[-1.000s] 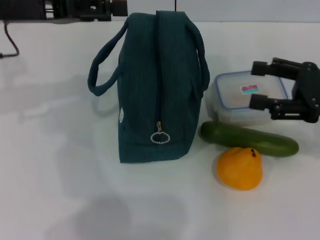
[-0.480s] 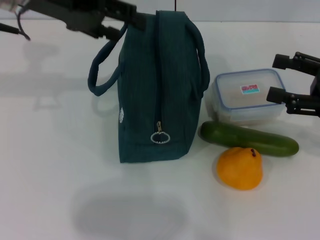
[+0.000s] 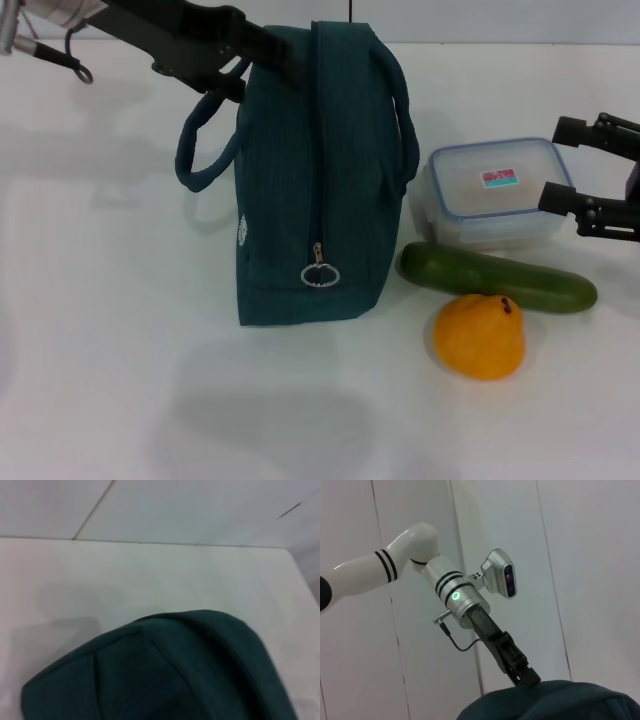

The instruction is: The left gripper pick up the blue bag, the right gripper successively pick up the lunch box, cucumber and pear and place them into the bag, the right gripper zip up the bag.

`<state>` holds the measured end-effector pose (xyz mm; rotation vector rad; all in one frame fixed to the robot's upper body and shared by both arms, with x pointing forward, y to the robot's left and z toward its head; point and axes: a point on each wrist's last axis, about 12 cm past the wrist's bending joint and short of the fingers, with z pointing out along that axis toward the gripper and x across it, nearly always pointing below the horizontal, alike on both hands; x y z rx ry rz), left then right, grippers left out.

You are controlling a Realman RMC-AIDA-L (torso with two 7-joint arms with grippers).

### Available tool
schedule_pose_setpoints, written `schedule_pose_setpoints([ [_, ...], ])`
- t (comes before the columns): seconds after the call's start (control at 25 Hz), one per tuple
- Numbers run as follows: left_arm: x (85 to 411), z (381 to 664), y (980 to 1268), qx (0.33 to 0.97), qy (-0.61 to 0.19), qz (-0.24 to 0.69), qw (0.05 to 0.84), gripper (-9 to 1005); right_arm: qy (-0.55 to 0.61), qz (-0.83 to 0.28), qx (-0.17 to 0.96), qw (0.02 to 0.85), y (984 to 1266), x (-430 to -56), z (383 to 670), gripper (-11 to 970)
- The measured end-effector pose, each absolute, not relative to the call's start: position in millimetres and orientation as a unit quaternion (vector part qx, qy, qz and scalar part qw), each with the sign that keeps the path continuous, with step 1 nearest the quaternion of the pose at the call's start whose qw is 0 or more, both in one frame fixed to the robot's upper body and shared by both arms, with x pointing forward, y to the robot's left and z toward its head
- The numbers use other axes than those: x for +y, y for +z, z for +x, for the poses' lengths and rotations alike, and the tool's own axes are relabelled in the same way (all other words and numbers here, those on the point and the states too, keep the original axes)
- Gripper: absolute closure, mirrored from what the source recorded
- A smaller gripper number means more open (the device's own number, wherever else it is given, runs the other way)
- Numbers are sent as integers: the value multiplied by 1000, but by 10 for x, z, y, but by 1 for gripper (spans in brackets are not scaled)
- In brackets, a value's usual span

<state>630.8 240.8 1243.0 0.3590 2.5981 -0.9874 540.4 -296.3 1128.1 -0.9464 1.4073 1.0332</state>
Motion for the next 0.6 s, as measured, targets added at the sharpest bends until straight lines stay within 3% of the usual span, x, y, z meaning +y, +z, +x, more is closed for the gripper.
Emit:
schedule_pose_setpoints([
  [0.6, 2380, 6359, 12351, 924, -316, 133, 167, 147, 432, -390, 599, 549, 11218, -2998, 5339, 118],
])
